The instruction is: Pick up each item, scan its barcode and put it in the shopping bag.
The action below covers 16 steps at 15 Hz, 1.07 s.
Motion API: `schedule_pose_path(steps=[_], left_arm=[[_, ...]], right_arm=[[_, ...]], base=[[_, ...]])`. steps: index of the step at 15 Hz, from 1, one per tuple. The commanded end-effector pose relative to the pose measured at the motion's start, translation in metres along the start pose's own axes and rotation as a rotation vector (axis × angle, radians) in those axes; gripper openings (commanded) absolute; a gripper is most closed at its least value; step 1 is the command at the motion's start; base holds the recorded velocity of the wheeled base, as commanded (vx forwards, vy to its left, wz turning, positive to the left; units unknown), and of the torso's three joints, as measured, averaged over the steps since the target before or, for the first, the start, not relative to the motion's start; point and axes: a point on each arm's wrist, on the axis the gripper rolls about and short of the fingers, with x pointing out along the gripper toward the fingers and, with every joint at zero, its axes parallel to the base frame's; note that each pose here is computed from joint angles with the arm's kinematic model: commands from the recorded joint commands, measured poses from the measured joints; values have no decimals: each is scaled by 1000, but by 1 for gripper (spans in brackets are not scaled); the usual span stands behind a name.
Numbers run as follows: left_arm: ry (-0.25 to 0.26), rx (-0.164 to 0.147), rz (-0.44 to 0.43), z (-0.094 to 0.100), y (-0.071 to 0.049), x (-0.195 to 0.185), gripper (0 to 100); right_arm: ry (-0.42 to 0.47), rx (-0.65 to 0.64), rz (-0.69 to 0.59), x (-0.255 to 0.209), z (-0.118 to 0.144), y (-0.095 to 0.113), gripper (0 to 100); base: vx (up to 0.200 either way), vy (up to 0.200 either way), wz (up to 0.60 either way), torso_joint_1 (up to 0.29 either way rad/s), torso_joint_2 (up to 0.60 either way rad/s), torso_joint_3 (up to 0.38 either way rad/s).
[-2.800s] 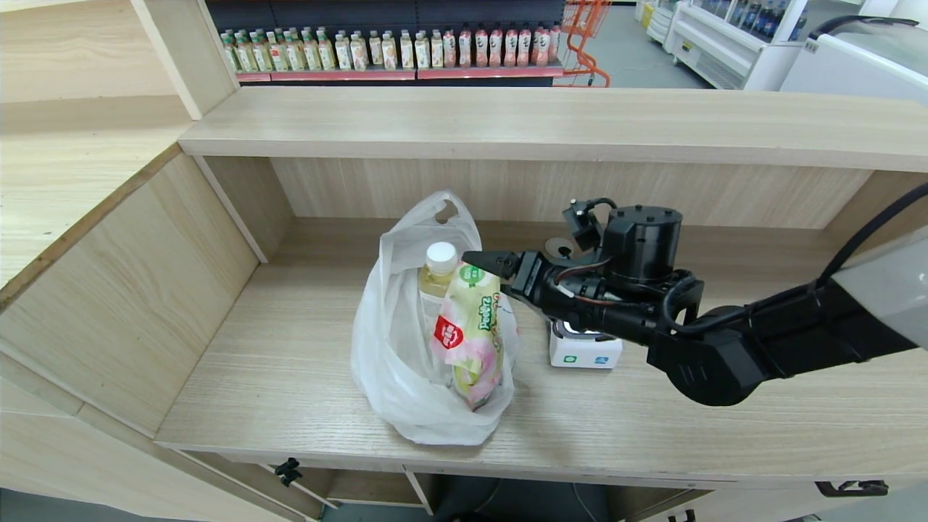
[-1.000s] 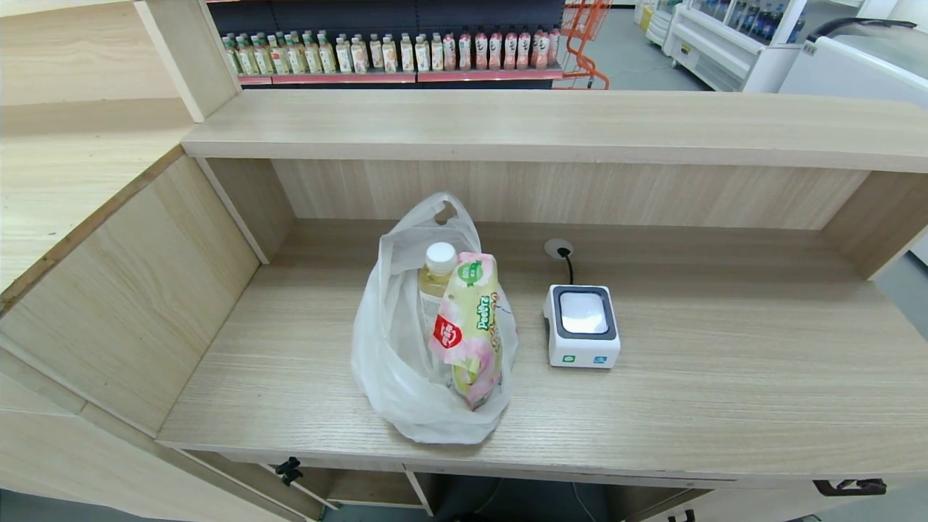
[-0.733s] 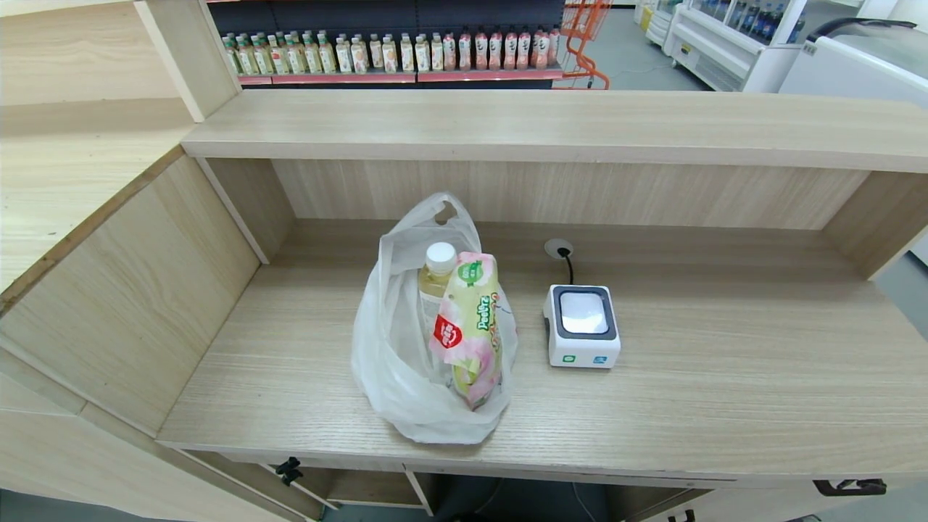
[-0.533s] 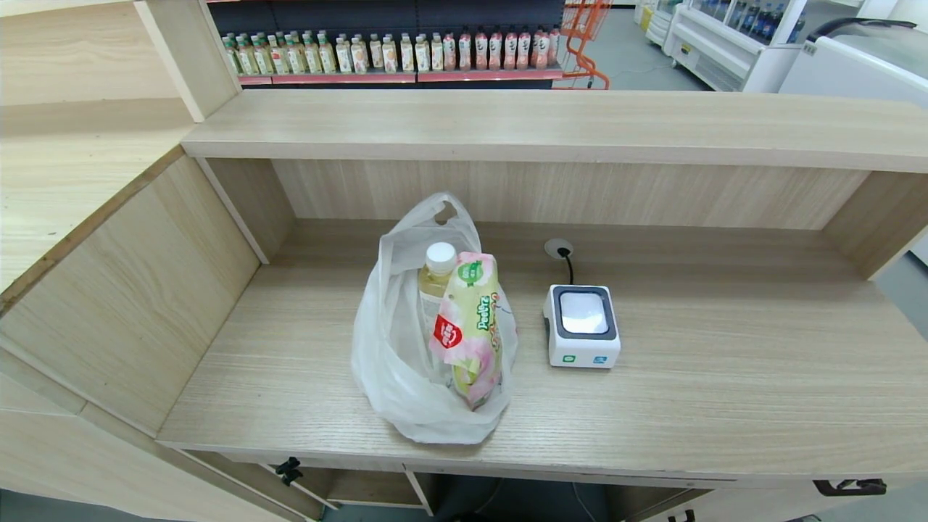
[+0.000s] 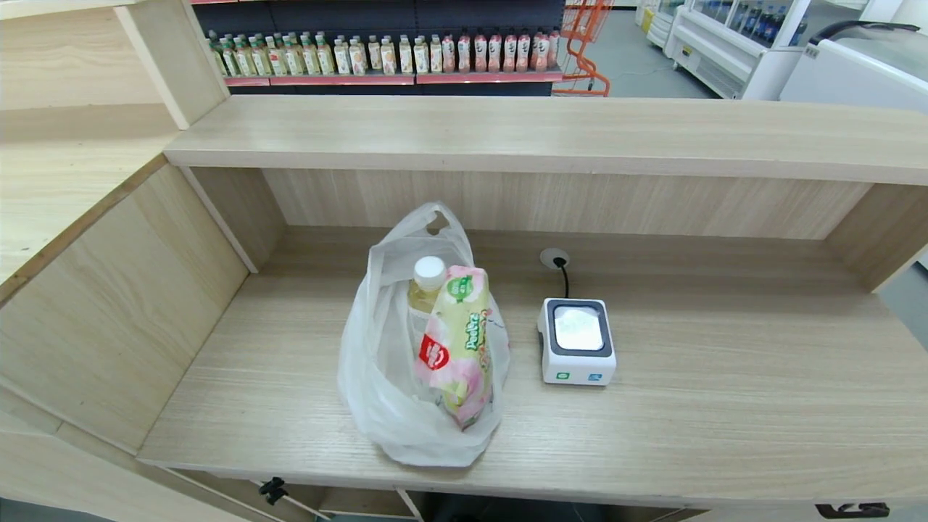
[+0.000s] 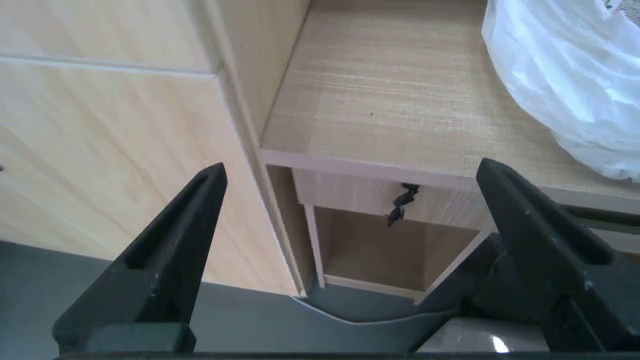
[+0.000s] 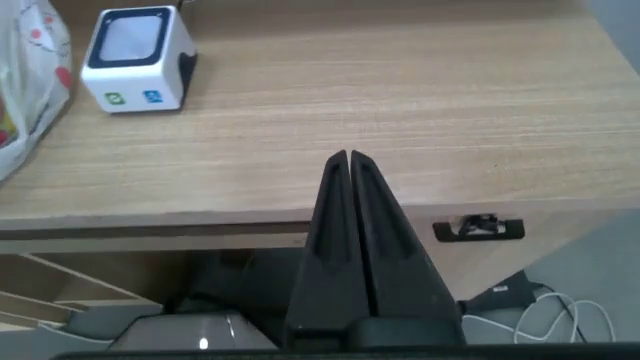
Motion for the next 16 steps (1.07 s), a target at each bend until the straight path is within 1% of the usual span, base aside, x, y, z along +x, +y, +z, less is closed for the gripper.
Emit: schedule_pose_path(steps=[1,9,11,16], left_arm=[[0,-2,0,0,0,0,100],[0,-2,0,0,0,0,100],[0,-1,0,0,0,0,100],[0,-2,0,0,0,0,100]], right_arm=[[5,-1,0,0,0,0,0],[5,-1,0,0,0,0,0],[5,-1,0,0,0,0,0],[5,-1,0,0,0,0,0]], base=[[0,0,0,0,0,0],[0,0,0,0,0,0],[200,0,0,7,2,2],[0,0,0,0,0,0]])
